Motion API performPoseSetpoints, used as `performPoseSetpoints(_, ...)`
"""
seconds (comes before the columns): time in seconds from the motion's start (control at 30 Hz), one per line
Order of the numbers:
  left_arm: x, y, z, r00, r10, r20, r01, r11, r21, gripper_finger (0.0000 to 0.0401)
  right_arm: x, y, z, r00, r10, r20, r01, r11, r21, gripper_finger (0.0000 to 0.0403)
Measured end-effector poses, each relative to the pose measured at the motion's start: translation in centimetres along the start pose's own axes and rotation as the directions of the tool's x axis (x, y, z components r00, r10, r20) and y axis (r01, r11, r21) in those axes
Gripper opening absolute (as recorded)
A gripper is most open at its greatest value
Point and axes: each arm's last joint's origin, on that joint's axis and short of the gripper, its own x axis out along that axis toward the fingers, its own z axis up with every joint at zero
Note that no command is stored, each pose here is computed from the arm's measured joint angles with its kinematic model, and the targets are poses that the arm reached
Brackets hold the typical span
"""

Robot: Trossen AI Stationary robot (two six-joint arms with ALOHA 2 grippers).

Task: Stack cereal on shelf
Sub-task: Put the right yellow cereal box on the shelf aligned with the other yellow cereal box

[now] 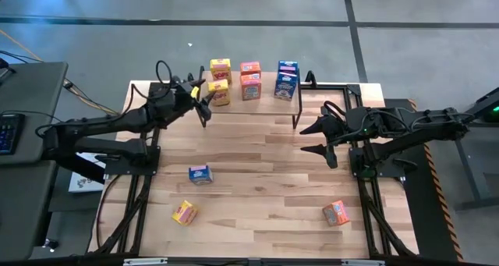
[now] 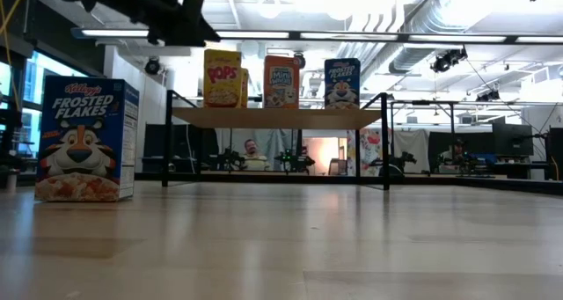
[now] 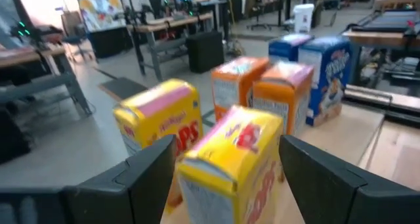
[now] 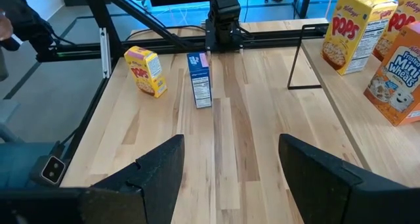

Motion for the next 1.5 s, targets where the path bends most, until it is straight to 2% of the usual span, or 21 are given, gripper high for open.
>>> performPoseSetpoints(0.17,-0.8,0.1,2.0,0.998,0.028,0.062,-0.029,0.999,0.019,0.0262,0.0,0.0,0.0,1.000,0.000,0.000,0.000,1.000,0.001,0.0241)
performPoseSetpoints(0.27,-1.3,0.0,3.4,0.995,0.013,0.095,-0.014,1.000,0.014,0.0262,0.0,0.0,0.0,1.000,0.000,0.000,0.000,1.000,0.001,0.0241)
performPoseSetpoints(0.33,-1.7,-0.3,4.0,0.994,-0.026,0.109,0.025,1.000,0.013,0.0262,0.0,0.0,0.0,1.000,0.000,0.000,0.000,1.000,0.001,0.0241)
performPoseSetpoints(0.4,-2.0,-1.1,4.0,0.989,-0.109,0.101,0.105,0.994,0.043,0.0262,0.0,0.0,0.0,1.000,0.000,0.000,0.000,1.000,0.001,0.0241)
performPoseSetpoints(0.57,-2.7,-3.1,2.2,0.953,-0.298,-0.055,0.303,0.946,0.113,0.0262,0.0,0.0,-0.1,1.000,-0.001,-0.006,0.001,1.000,0.000,0.0241)
performPoseSetpoints(0.73,-2.3,-4.6,-0.1,0.919,-0.327,-0.222,0.351,0.933,0.079,0.0262,0.0,0.0,-0.2,1.000,-0.002,-0.016,0.002,1.000,-0.001,0.0241)
performPoseSetpoints(0.83,-1.6,-5.3,-1.5,0.909,-0.315,-0.272,0.349,0.933,0.088,0.0262,0.0,0.0,-0.2,1.000,-0.002,-0.016,0.002,1.000,-0.001,0.0241)
performPoseSetpoints(1.03,0.4,-5.9,-3.2,0.918,-0.221,-0.330,0.275,0.953,0.126,0.0262,0.0,0.0,-0.2,1.000,-0.002,-0.016,0.002,1.000,-0.001,0.0241)
performPoseSetpoints(1.23,2.3,-5.6,-4.0,0.925,-0.171,-0.339,0.224,0.967,0.121,0.0262,0.0,0.0,-0.2,1.000,-0.002,-0.018,0.002,1.000,-0.003,0.0241)
performPoseSetpoints(1.5,3.1,-4.6,-4.3,0.929,-0.123,-0.350,0.172,0.979,0.110,0.0262,0.0,0.0,-0.3,0.999,-0.004,-0.033,0.004,1.000,-0.003,0.0241)
